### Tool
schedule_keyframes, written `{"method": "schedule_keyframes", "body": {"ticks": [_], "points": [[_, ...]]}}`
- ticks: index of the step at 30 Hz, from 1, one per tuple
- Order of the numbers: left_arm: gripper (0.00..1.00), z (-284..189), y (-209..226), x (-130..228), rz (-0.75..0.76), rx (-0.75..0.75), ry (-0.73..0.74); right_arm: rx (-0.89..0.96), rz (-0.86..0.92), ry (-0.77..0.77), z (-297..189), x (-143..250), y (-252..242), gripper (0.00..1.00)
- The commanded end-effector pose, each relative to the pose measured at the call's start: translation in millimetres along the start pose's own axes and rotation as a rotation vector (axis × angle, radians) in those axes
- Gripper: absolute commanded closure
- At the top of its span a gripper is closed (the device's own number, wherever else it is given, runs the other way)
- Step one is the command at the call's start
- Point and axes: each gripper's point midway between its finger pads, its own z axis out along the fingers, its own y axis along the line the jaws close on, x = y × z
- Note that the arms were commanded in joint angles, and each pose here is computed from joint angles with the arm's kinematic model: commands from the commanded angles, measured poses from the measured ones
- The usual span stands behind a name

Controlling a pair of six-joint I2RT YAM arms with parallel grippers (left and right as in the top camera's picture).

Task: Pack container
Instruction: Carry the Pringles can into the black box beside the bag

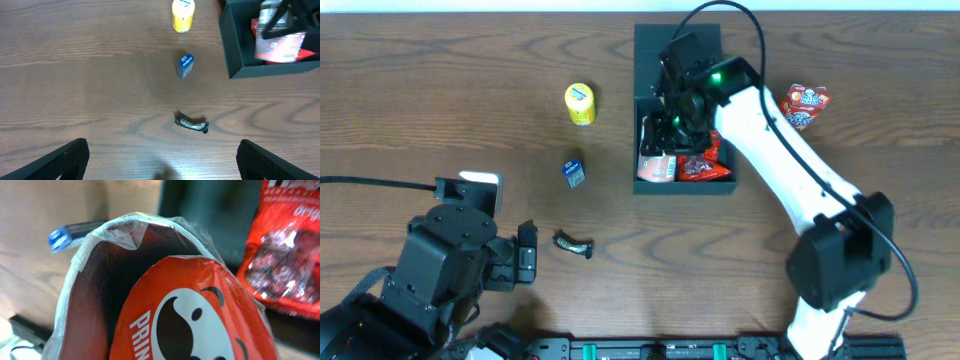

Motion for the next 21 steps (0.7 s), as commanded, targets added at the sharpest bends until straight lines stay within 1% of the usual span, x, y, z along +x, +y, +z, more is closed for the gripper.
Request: {"method": "schedule_keyframes", "body": {"ticks": [1,4,9,17,21], "points": [[0.05,0,-2,2,0.004,0.011,0.011,0.017,-0.007,-0.032,-3,-18,-12,0.98],[0.05,0,-2,2,0.003,0.011,0.010,0.032,0.023,-0.006,7,-20,-26,0.98],[0.05,0,-2,2,0.003,0.014,0.011,0.054,0.045,0.055,20,-13,-37,0.98],[0.05,0,-3,2,0.003,0.018,0.012,0.034,0.039,0.091,36,-10,-31,0.98],[0.05,0,-3,2,0.003,0.018,0.012,-0.026,0.045,0.131,49,-7,-20,0.98]]}}
